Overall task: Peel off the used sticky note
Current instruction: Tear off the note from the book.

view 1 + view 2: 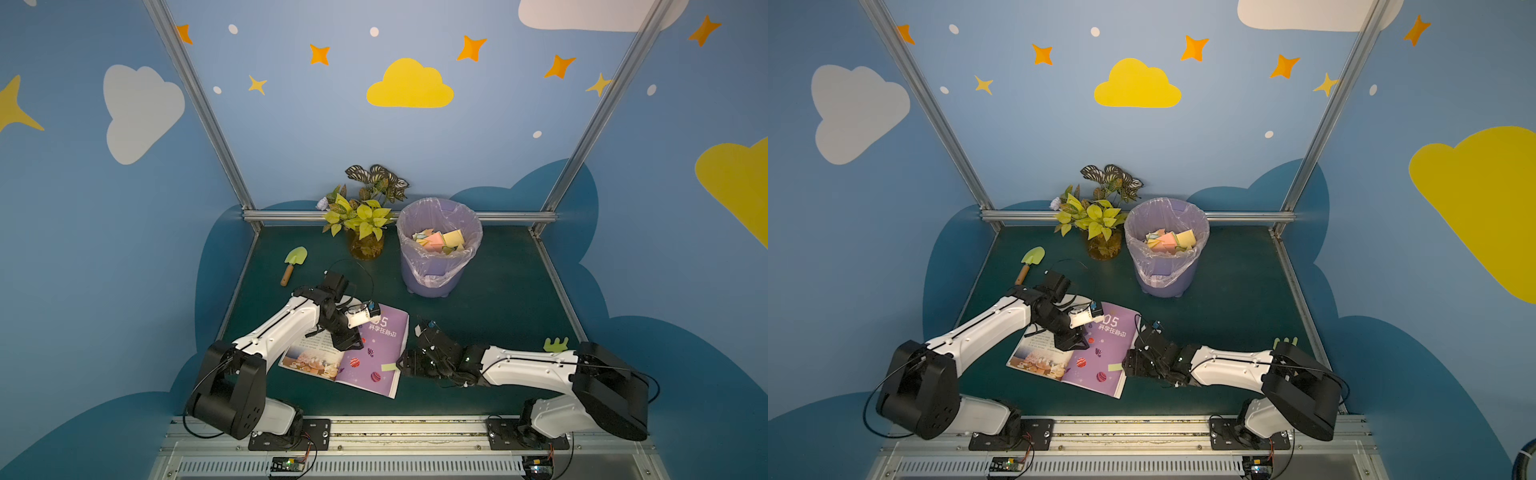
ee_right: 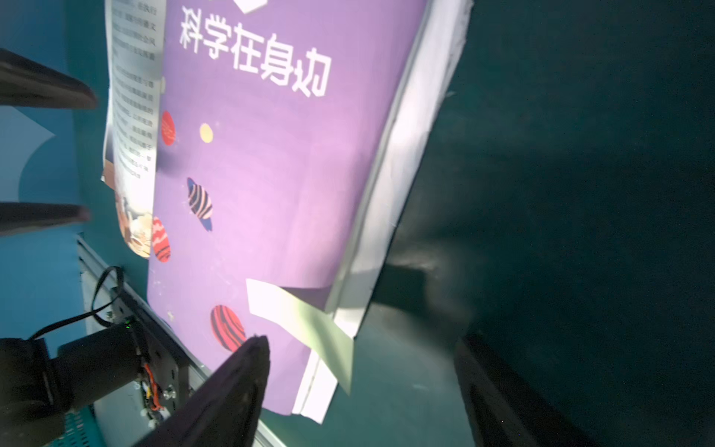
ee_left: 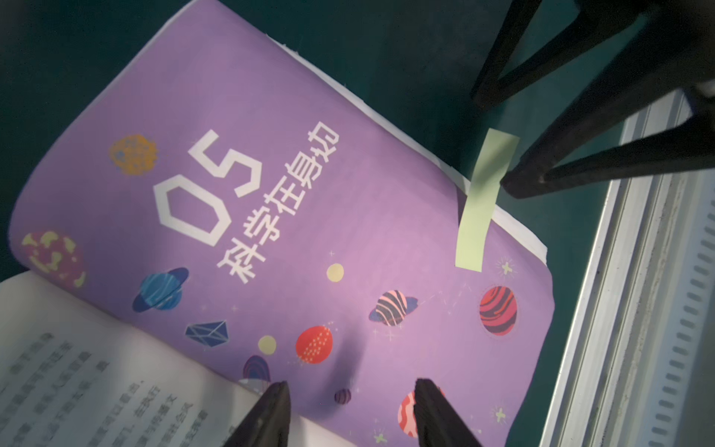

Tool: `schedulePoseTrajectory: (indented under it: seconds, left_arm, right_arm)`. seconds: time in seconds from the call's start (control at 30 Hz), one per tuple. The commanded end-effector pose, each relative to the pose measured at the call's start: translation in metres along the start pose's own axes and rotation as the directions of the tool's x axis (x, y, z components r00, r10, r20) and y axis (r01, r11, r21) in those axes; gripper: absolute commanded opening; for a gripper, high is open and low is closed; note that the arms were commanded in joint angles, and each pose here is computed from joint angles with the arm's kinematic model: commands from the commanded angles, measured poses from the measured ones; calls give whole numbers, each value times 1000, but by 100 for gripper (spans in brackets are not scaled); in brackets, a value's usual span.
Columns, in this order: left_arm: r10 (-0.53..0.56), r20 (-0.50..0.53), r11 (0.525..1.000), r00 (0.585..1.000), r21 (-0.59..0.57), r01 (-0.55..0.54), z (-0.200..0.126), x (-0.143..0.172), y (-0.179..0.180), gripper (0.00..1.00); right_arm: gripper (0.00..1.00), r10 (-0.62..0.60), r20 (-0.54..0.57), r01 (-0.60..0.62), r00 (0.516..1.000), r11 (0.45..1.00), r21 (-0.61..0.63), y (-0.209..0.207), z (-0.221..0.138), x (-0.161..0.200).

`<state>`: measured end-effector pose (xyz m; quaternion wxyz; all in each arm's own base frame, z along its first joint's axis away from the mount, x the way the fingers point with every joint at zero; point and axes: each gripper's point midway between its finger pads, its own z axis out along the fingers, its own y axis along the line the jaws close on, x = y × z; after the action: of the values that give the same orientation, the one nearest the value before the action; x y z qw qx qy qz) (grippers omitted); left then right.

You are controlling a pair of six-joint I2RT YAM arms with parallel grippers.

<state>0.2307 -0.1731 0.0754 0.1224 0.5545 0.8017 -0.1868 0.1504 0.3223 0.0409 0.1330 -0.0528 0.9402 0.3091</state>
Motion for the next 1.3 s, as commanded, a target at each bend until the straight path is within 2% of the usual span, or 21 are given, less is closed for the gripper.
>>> schedulePoseTrajectory:
  seconds: [0.0,0.37,0.6,0.9,1.27]
  left_arm:
    - [0,-14,1000,1000,-21,0,10,-14,8,55]
    - [65,-133,997,989,-37,-71,35,-31,9,55]
    - [79,-217,996,973,-32,-88,55,-21,13,55]
    - [76,-311,996,947,-30,-90,82,0,22,55]
    - [90,-304,996,948,2,-94,87,0,19,50]
  right_arm:
    - [70,-17,3,17,1000,994,-110,30,7,-10]
    - [30,-62,-1,61,998,991,-117,38,3,-3]
    - [0,-94,3,94,996,991,-91,44,2,0]
    - [0,-260,51,256,964,964,75,48,-16,3]
    - [0,-408,107,391,907,908,152,72,-32,21]
